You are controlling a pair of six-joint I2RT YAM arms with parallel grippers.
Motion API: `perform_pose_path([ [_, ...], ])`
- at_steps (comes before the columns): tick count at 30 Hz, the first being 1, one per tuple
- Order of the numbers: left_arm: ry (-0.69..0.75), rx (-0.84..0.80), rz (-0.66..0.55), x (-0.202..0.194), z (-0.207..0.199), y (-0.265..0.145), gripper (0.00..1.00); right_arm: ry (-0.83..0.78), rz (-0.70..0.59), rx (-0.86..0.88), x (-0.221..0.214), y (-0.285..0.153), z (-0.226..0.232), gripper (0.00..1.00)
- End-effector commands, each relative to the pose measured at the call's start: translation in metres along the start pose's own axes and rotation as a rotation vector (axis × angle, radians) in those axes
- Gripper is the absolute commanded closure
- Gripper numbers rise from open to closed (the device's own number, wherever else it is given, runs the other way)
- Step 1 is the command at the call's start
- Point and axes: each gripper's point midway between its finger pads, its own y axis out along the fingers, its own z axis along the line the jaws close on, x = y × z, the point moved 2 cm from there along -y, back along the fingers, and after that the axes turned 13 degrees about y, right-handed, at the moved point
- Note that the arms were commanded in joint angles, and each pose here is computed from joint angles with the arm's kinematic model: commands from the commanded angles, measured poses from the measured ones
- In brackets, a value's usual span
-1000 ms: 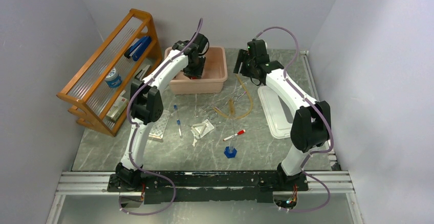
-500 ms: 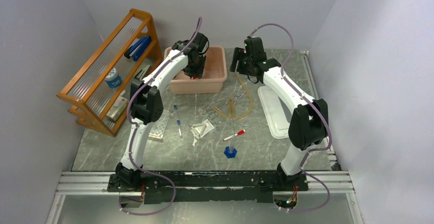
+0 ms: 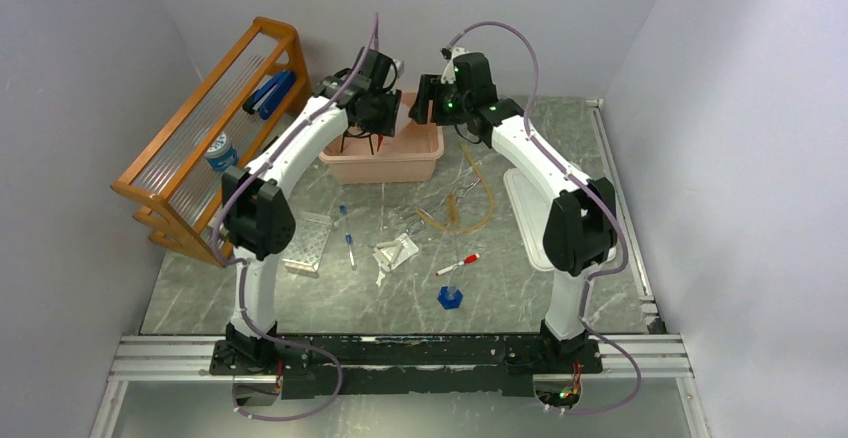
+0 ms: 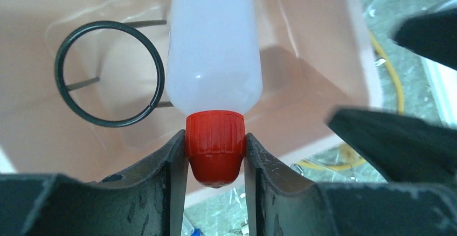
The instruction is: Organize the chemistry lab equipment
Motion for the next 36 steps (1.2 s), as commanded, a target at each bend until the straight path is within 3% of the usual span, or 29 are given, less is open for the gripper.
perform_pose_path([
  [1, 0.078, -0.079, -0.133, 0.023, -0.006, -0.034, 0.89, -0.121, 0.000, 0.135, 0.011, 0.008, 0.021, 0.32],
  [4, 0.126, -0.120, -0.141, 0.021, -0.008, -0.047, 0.90, -0.257, 0.023, 0.220, 0.011, 0.005, 0.026, 0.29],
  [7, 0.163, -0.205, -0.151, 0.017, -0.012, -0.061, 0.91, -0.492, 0.031, 0.344, 0.004, -0.008, 0.032, 0.26],
  [12, 0.265, -0.323, -0.203, 0.010, -0.024, -0.091, 0.91, -0.850, -0.082, 0.518, -0.015, -0.041, 0.040, 0.16],
  [23, 0.481, -0.466, -0.280, -0.007, -0.038, -0.143, 0.90, -1.062, 0.008, 0.706, -0.037, -0.041, 0.055, 0.17],
  [29, 0.546, -0.511, -0.321, -0.013, -0.039, -0.164, 0.91, -1.076, 0.139, 0.836, -0.061, -0.050, 0.058, 0.29],
  [36, 0.532, -0.589, -0.387, -0.005, -0.045, -0.184, 0.86, -1.077, 0.157, 0.914, -0.073, -0.059, 0.072, 0.60],
])
